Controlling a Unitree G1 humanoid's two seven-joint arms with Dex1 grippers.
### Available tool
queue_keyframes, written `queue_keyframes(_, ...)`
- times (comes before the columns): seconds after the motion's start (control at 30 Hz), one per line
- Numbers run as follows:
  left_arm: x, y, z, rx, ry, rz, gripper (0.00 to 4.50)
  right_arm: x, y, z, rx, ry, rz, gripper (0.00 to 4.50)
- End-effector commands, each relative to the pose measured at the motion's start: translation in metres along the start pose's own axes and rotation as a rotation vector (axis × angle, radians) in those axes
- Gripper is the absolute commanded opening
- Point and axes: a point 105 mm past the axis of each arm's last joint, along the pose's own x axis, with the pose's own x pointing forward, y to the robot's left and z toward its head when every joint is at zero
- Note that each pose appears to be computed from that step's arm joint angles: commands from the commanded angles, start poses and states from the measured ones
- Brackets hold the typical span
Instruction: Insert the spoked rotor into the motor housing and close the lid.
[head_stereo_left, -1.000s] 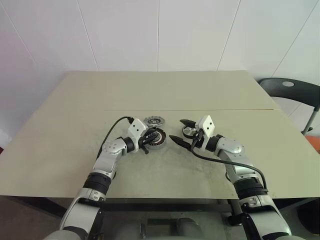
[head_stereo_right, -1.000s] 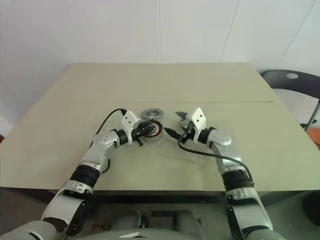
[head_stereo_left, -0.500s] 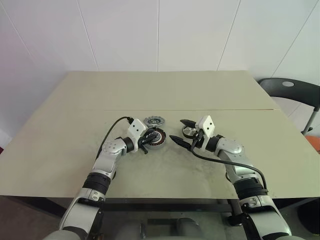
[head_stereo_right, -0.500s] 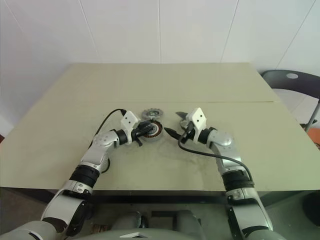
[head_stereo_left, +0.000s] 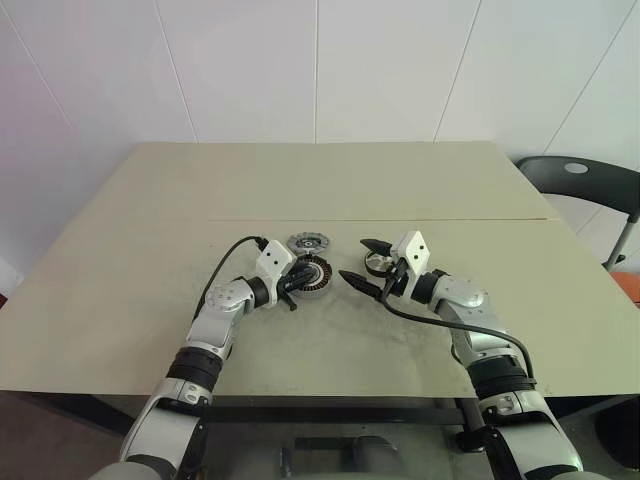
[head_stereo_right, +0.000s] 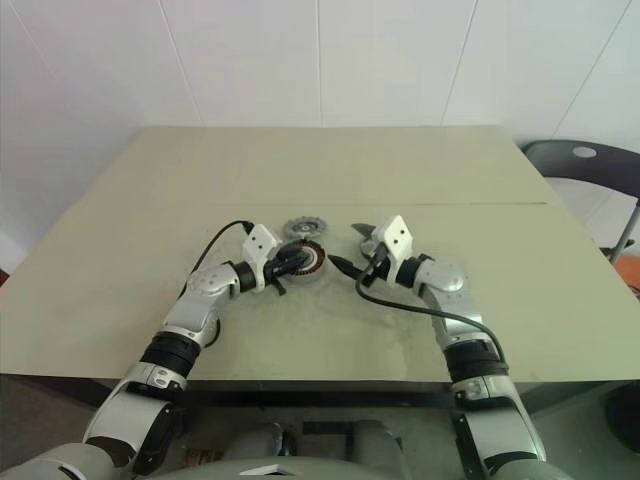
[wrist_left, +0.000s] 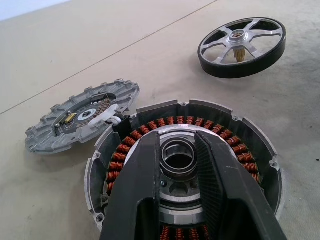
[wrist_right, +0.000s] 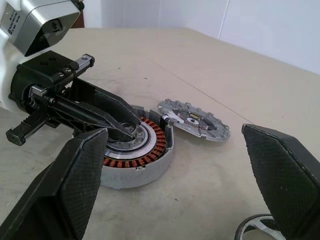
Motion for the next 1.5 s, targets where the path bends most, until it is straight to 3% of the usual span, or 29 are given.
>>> queue_keyframes(0.03,0.0,0.002,0.014,0.016,-0.045,0.003,0.7,0.003,0.001,0.013,-0.039,-0.042,0.005,4.5)
queue_keyframes(0.23,0.001,0.0,0.013,-0.002,-0.049,-0.004,0.7,0.003,0.001,0.013,-0.04,-0.043,0.005,4.5)
queue_keyframes(0.27,0.001,-0.002,0.011,-0.013,-0.047,-0.015,1.42,0.003,0.001,0.013,-0.041,-0.043,0.004,4.5)
queue_keyframes(0.47,0.002,0.002,0.012,-0.021,-0.051,0.024,3.26,0.004,0.001,0.011,-0.042,-0.04,0.004,4.5)
queue_keyframes(0.9,0.002,0.017,0.023,0.015,-0.101,0.124,3.26,0.007,0.004,0.01,-0.044,-0.038,0.005,4.5)
queue_keyframes(1.0,0.002,0.016,0.027,0.002,-0.124,0.128,2.66,0.007,0.005,0.01,-0.044,-0.039,0.005,4.5)
queue_keyframes(1.27,0.008,0.003,0.02,0.0,-0.1,0.08,0.04,0.008,0.006,0.008,-0.051,-0.031,0.004,4.5)
queue_keyframes(1.5,0.011,-0.01,0.011,-0.002,-0.061,0.023,0.04,0.007,0.005,0.008,-0.056,-0.03,0.001,4.5)
